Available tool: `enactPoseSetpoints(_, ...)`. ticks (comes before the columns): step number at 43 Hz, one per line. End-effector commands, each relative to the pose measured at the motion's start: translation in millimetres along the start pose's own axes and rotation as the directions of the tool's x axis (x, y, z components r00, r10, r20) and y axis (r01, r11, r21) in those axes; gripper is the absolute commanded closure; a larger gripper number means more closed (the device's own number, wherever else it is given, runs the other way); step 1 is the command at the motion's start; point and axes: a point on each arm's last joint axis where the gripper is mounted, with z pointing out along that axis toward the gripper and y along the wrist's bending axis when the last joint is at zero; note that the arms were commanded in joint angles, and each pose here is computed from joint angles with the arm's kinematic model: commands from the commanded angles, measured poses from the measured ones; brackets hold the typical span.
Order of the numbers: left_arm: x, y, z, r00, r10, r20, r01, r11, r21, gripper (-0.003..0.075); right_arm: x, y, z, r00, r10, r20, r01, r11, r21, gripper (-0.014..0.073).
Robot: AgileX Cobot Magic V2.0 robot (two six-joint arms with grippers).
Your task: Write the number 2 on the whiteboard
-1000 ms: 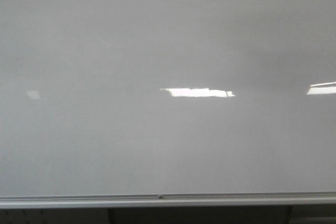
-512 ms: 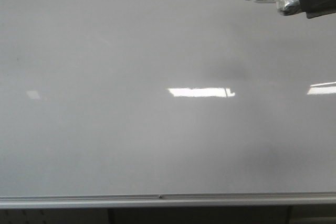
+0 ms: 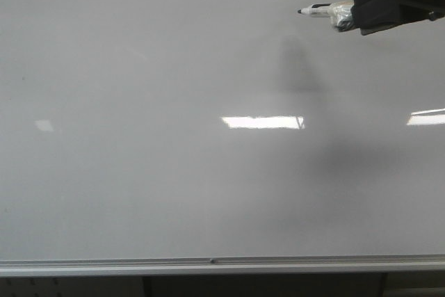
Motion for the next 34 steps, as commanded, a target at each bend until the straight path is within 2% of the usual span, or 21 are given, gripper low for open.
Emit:
enactPoseSetpoints(1, -10, 0, -10, 0.995, -0.016, 0.098, 0.017, 1.0, -0.014, 0.024, -23, -5, 0, 0.988, -0.033, 0.149, 0.028, 0.999, 0.037, 0.062)
enactPoseSetpoints(13, -10, 0, -10, 0.995, -0.016, 0.098, 0.017, 1.0, -0.014, 0.024, -14, -20, 12, 0.994, -0.019, 0.11, 0.01, 0.996, 0.087, 0.0621)
enactPoseSetpoints(19, -10, 0, -10, 0.995, -0.016, 0.098, 0.017, 1.0, -0.014, 0.024, -6, -30, 11, 0.999, 0.002, 0.032, -0.005, 0.994, 0.109, 0.0621)
enactPoseSetpoints(27, -11, 0, -10, 0.995, -0.016, 0.101, 0.017, 1.0, -0.016, 0.024, 11, -23, 13, 0.991, 0.01, -0.131, -0.003, 0.998, 0.057, 0.0621)
enactPoseSetpoints(34, -12, 1, -10, 0.993, -0.015, 0.12, 0.018, 1.0, -0.024, 0.024, 15, -10, 23, 0.991, -0.013, -0.135, 0.015, 1.0, 0.018, 0.0621)
